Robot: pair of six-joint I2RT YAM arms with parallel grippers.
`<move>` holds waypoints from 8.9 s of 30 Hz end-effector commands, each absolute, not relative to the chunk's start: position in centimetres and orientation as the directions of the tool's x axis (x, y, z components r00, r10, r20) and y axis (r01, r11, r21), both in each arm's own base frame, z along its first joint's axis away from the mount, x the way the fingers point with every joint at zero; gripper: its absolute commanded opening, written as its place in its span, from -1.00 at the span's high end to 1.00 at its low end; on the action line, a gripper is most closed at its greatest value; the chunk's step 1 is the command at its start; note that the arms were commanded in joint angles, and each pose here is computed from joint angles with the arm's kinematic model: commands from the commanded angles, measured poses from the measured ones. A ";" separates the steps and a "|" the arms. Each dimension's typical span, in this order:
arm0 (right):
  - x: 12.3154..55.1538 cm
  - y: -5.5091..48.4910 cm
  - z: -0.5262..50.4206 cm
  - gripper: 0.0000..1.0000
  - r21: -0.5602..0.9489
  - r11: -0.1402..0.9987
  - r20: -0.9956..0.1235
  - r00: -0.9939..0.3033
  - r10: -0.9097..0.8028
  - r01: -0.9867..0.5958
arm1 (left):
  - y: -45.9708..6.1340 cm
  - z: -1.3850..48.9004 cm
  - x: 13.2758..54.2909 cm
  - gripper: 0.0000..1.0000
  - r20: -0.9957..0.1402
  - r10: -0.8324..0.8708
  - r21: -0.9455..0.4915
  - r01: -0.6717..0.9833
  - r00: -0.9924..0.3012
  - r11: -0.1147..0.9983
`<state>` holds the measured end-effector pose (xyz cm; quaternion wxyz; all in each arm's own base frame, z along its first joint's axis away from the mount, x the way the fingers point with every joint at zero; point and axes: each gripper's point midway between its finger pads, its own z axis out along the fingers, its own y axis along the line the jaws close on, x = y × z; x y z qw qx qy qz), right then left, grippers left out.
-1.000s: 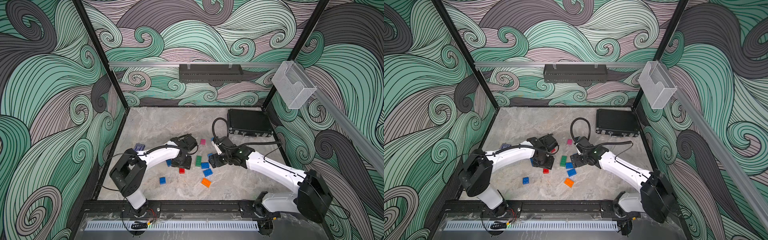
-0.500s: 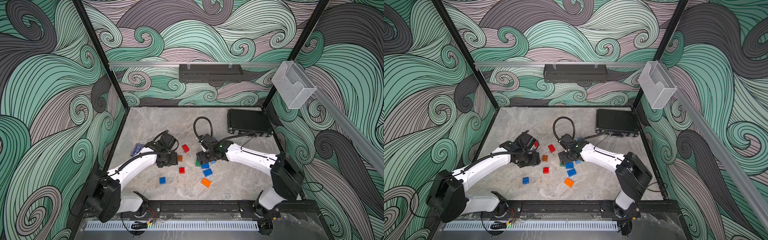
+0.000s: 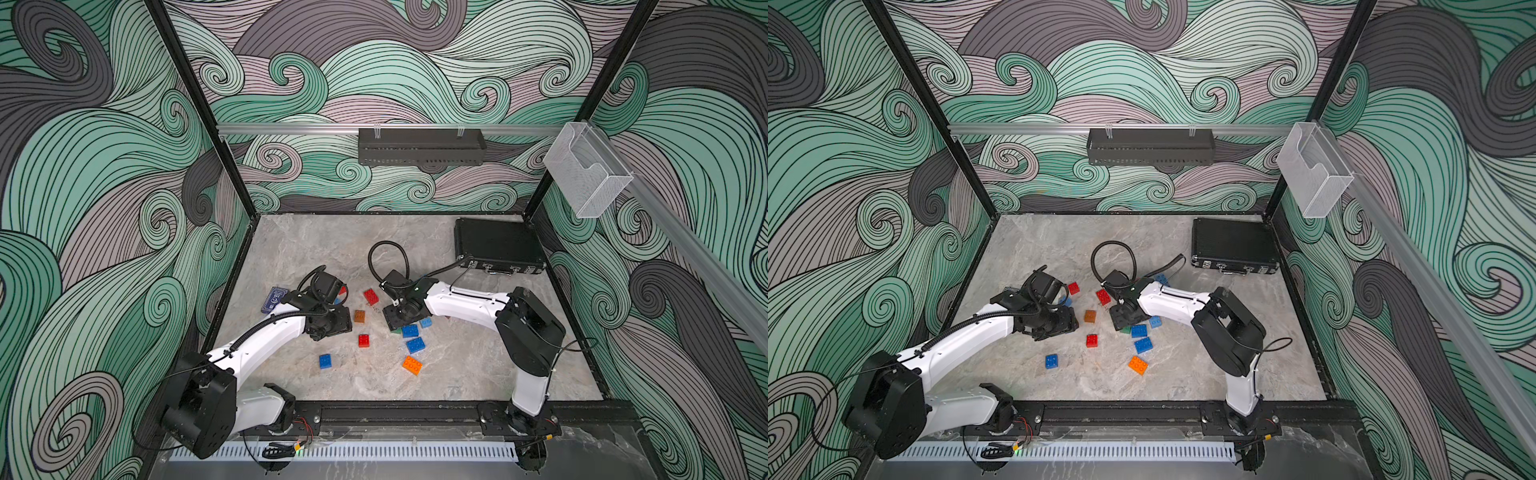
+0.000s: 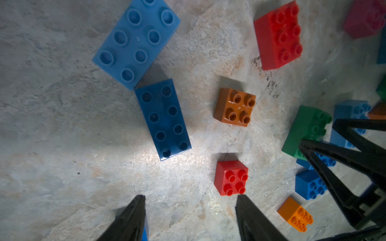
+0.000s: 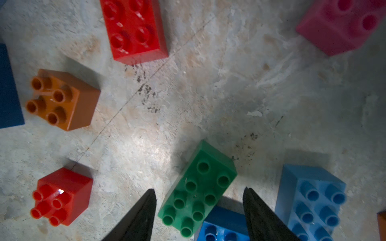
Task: Assemble a heart with lego
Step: Pick up the lego brick from the center of the board, then assemble the lego brick with the lego brick, then pick up the lego brick from the center of the board.
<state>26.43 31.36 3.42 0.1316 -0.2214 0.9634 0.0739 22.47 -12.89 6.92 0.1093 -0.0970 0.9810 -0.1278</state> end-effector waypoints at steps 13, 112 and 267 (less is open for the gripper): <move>24.9 32.0 2.7 0.02 0.013 0.854 -0.231 -0.832 -0.504 -0.521 | -12.2 7.0 22.5 -0.39 -0.185 -0.278 -0.317 -0.211 -0.943 0.925; 19.6 40.3 3.2 0.38 -0.044 -0.084 -0.165 0.090 -0.982 -0.995 | -6.7 5.9 22.2 -0.38 -0.039 -0.622 -0.511 -0.520 -0.782 0.685; 24.3 26.5 1.8 0.11 -0.056 0.563 -0.146 -0.551 -0.821 -0.824 | -17.3 5.3 22.7 -0.37 0.027 -0.368 -0.609 -0.307 -0.929 0.731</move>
